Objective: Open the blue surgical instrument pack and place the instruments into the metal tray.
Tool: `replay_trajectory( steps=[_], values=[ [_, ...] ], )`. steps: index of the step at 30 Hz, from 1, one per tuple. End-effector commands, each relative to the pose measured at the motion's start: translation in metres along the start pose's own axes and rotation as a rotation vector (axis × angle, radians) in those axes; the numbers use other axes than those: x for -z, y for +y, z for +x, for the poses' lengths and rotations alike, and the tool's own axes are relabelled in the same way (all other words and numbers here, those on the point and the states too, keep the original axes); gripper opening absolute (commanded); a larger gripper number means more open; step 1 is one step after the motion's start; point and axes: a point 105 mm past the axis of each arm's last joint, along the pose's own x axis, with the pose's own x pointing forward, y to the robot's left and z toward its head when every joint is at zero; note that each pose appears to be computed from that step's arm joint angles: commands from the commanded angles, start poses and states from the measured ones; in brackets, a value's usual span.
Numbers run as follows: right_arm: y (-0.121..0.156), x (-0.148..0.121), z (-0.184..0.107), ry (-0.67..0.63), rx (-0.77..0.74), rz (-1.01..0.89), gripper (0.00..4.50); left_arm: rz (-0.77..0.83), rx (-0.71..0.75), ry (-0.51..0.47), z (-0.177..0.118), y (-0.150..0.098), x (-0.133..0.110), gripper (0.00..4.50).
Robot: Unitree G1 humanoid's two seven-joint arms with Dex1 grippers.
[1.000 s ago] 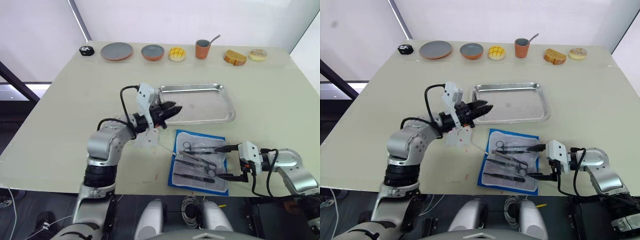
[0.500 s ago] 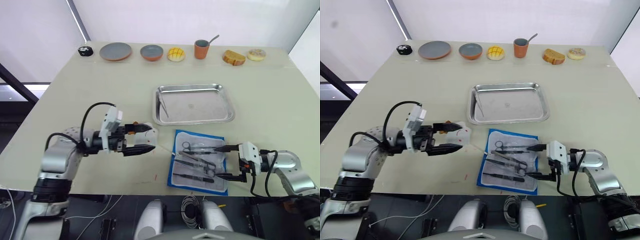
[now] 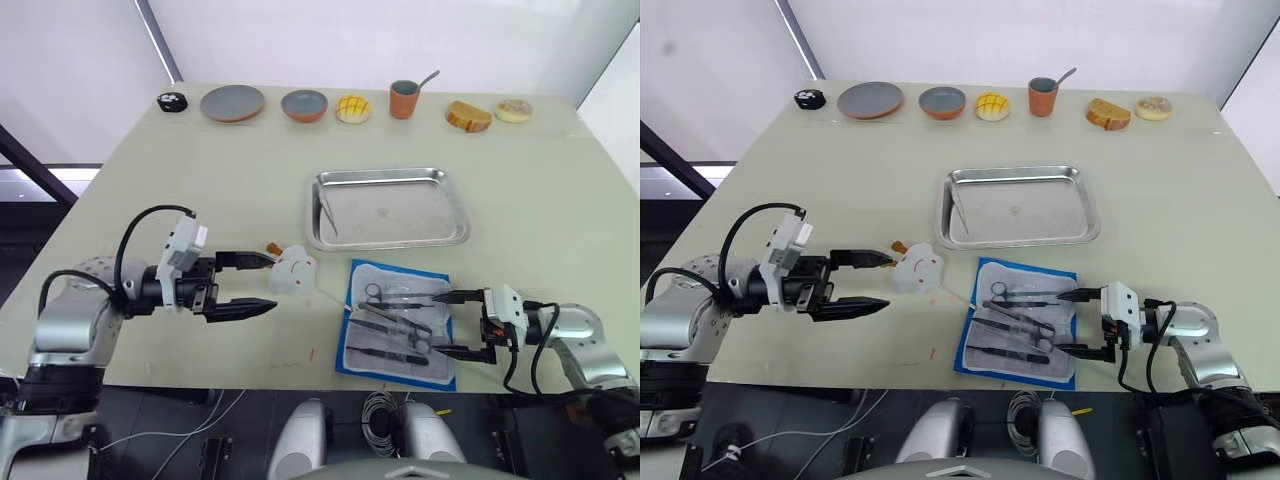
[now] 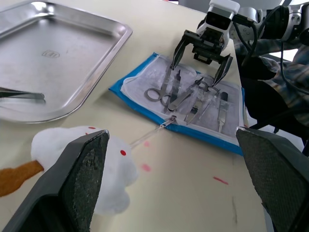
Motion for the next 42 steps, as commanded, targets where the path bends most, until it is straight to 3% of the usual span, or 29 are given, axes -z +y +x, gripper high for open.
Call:
replay_trajectory(
  steps=[1,6,11,14,17,27,42],
  values=[
    [0.012,0.039,-0.003,0.104,0.004,0.115,4.50,0.067,0.028,-0.004,0.005,-0.002,-0.013,4.45],
    [0.011,0.043,-0.002,0.093,0.002,0.120,4.50,0.183,0.025,0.090,0.033,0.005,-0.021,4.45],
    [0.012,0.044,-0.001,0.096,-0.005,0.115,4.50,0.193,0.072,0.105,0.062,0.008,-0.029,4.45],
    [0.012,0.043,0.001,0.092,0.001,0.110,4.50,0.219,0.144,0.146,0.088,0.007,-0.028,3.66],
    [0.012,0.041,0.001,0.090,0.002,0.105,4.50,0.247,0.151,0.169,0.110,0.011,-0.027,2.19],
    [0.009,0.038,0.000,0.088,0.026,0.100,4.50,0.342,0.172,0.280,0.168,0.013,-0.015,2.19],
    [0.011,0.035,0.009,0.050,0.018,0.111,4.50,0.376,0.196,0.411,0.179,0.019,0.011,2.19]
  ],
)
